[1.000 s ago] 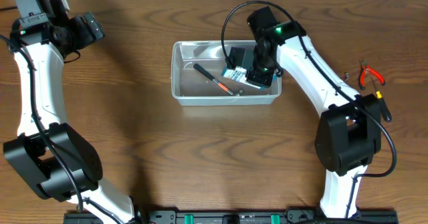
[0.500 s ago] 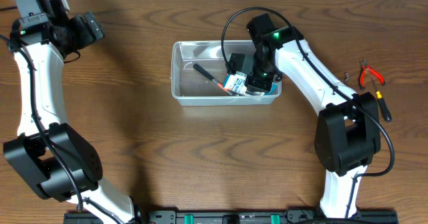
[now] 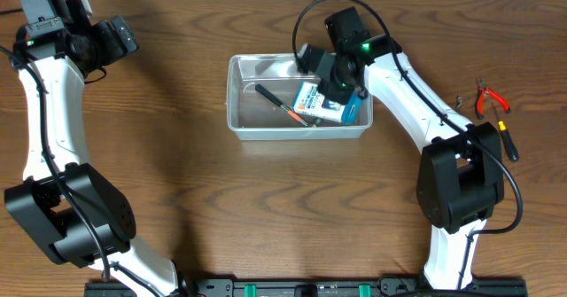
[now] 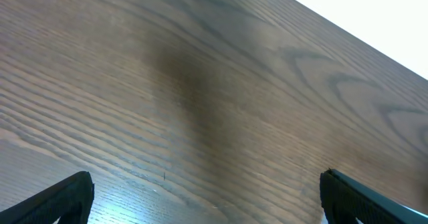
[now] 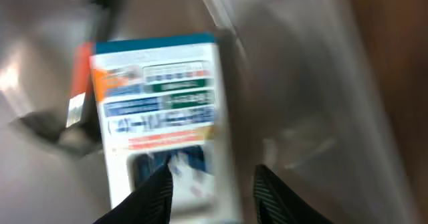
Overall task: Pack container
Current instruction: 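Lower the marker box into the container and open right gripper, then retract right gripper and move it over the silver wrench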
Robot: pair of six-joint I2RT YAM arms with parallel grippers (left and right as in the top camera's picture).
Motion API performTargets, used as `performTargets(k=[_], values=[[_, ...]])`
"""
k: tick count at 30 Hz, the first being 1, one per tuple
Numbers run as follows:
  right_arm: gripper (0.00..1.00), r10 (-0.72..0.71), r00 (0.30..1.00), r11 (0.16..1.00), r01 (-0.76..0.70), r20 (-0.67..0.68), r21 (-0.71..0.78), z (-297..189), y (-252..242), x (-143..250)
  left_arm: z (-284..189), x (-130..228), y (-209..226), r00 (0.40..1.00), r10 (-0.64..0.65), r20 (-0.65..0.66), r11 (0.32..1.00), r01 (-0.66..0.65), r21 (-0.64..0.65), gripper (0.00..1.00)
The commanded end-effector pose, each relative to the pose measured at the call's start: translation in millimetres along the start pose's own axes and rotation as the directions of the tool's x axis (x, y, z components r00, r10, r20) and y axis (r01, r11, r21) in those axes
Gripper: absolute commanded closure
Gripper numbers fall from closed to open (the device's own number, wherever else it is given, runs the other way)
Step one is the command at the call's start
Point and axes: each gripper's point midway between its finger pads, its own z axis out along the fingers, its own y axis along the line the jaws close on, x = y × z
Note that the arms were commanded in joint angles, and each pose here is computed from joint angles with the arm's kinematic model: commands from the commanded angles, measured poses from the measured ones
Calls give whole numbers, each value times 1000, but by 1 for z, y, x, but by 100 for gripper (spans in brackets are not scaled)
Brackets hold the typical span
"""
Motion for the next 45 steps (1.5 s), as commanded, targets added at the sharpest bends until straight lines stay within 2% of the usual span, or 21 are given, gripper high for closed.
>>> performTargets(k=[1, 3, 6, 10, 11, 12, 16, 20, 25, 30, 34, 40, 45], values=[[59, 83, 996, 991, -81, -21, 106, -9, -18, -1, -10, -8, -5, 1000, 1, 26, 1000, -1, 14, 2], [59, 122, 992, 984, -118, -17, 137, -18, -25, -5, -10, -8, -5, 1000, 1, 26, 1000, -2, 14, 2], [59, 263, 965, 946, -262, 24, 191, -43, -44, -13, -10, -8, -5, 1000, 1, 26, 1000, -2, 14, 2], [56, 498, 858, 828, -513, 125, 225, -103, -80, -14, -10, -8, -5, 1000, 1, 26, 1000, -2, 14, 2], [50, 543, 829, 796, -559, 137, 230, -120, -89, -8, -10, -8, -5, 1000, 1, 26, 1000, -2, 14, 2], [44, 579, 803, 767, -596, 142, 237, -138, -98, 1, -10, -8, -5, 1000, 1, 26, 1000, -2, 14, 2], [41, 678, 729, 683, -674, 98, 282, -184, -124, 58, -10, -8, -5, 1000, 1, 26, 1000, -2, 14, 2], [46, 759, 651, 614, -724, 14, 314, -199, -135, 120, -10, -8, -5, 1000, 1, 26, 1000, -1, 14, 2], [48, 832, 555, 539, -797, -24, 273, -204, -140, 165, -10, -8, -5, 1000, 1, 26, 1000, -2, 14, 2], [48, 848, 519, 527, -806, -103, 269, -191, -136, 202, -10, -8, -5, 1000, 1, 26, 1000, -2, 14, 2], [48, 828, 522, 560, -790, -207, 249, -157, -122, 232, -10, -8, -5, 1000, 1, 26, 1000, -2, 14, 2], [45, 844, 461, 525, -815, -275, 245, -98, -101, 276, -10, -8, -5, 1000, 1, 26, 1000, -2, 14, 2], [45, 847, 438, 513, -823, -300, 244, -80, -90, 296, -10, -8, -5, 1000, 1, 26, 1000, -2, 14, 2]])
